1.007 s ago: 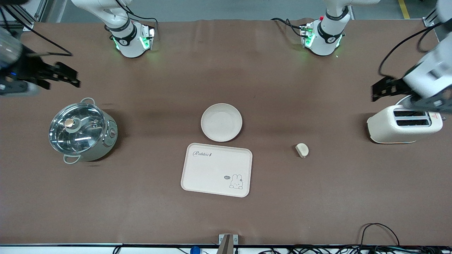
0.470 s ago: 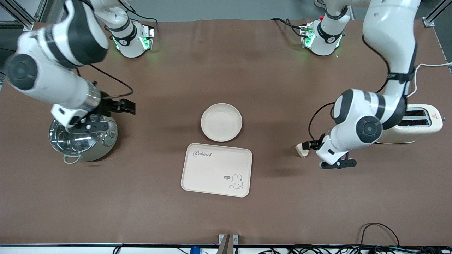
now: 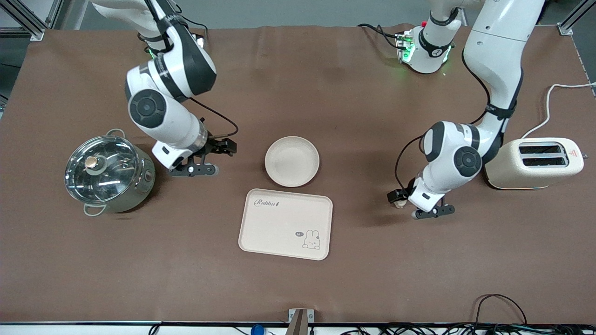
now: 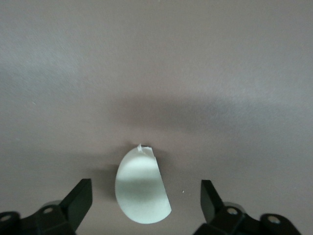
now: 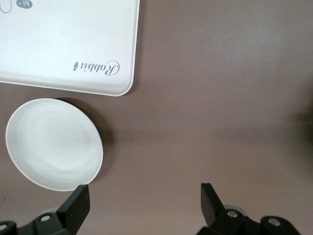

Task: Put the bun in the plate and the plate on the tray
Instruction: 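Grasp the cream bun with the left gripper while the right gripper nears the plate, then carry the bun over the plate while the right gripper grips the plate rim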

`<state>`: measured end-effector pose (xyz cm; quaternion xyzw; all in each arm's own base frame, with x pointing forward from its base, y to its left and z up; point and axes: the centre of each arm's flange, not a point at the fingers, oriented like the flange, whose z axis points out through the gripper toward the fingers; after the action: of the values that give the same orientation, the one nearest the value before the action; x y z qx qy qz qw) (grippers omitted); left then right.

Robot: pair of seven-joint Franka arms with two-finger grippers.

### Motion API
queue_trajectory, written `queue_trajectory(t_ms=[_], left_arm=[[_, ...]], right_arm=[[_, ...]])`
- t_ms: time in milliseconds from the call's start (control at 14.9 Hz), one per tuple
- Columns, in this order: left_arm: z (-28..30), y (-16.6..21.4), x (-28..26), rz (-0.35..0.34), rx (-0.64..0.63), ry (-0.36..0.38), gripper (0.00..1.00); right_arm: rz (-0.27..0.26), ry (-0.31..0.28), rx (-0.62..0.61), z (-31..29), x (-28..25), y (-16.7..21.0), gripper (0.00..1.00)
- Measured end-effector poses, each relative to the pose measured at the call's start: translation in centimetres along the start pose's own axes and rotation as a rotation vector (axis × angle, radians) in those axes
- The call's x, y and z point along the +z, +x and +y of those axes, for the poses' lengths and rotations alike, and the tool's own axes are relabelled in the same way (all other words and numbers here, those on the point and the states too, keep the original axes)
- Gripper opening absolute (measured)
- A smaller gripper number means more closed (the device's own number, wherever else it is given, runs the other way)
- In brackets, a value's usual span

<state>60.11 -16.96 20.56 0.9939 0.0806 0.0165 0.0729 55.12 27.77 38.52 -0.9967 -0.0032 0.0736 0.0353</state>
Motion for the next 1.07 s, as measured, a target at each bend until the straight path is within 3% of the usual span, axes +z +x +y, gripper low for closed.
queue_trajectory(t_ms=[67, 134, 537, 805, 940, 1074], left_arm=[[-0.1, -0.6, 0.6, 0.008, 0.000, -0.002, 0.97], [-0.2, -1.0, 1.0, 0.013, 0.001, -0.003, 0.90], [-0.3, -1.2, 1.2, 0.019, 0.001, -0.005, 0.31], [3.1, -1.6, -0.2, 0.020, 0.015, -0.039, 0.16], [8.6, -2.8, -2.3, -0.004, 0.017, -0.060, 0.12], [15.5, -5.4, -3.9, -0.029, -0.005, -0.070, 0.11]], right_arm=[[-0.001, -0.002, -0.002, -0.2, 0.8, 0.1, 1.00], [0.003, -0.001, -0.004, -0.4, 1.5, 0.2, 1.00], [0.003, 0.047, 0.026, -1.4, 4.6, -0.9, 1.00], [0.007, 0.057, 0.055, -2.6, 6.5, -2.1, 1.00], [0.027, 0.063, 0.060, -3.2, 7.9, -2.9, 1.00], [0.035, 0.106, 0.090, -3.6, 9.6, -3.7, 1.00]])
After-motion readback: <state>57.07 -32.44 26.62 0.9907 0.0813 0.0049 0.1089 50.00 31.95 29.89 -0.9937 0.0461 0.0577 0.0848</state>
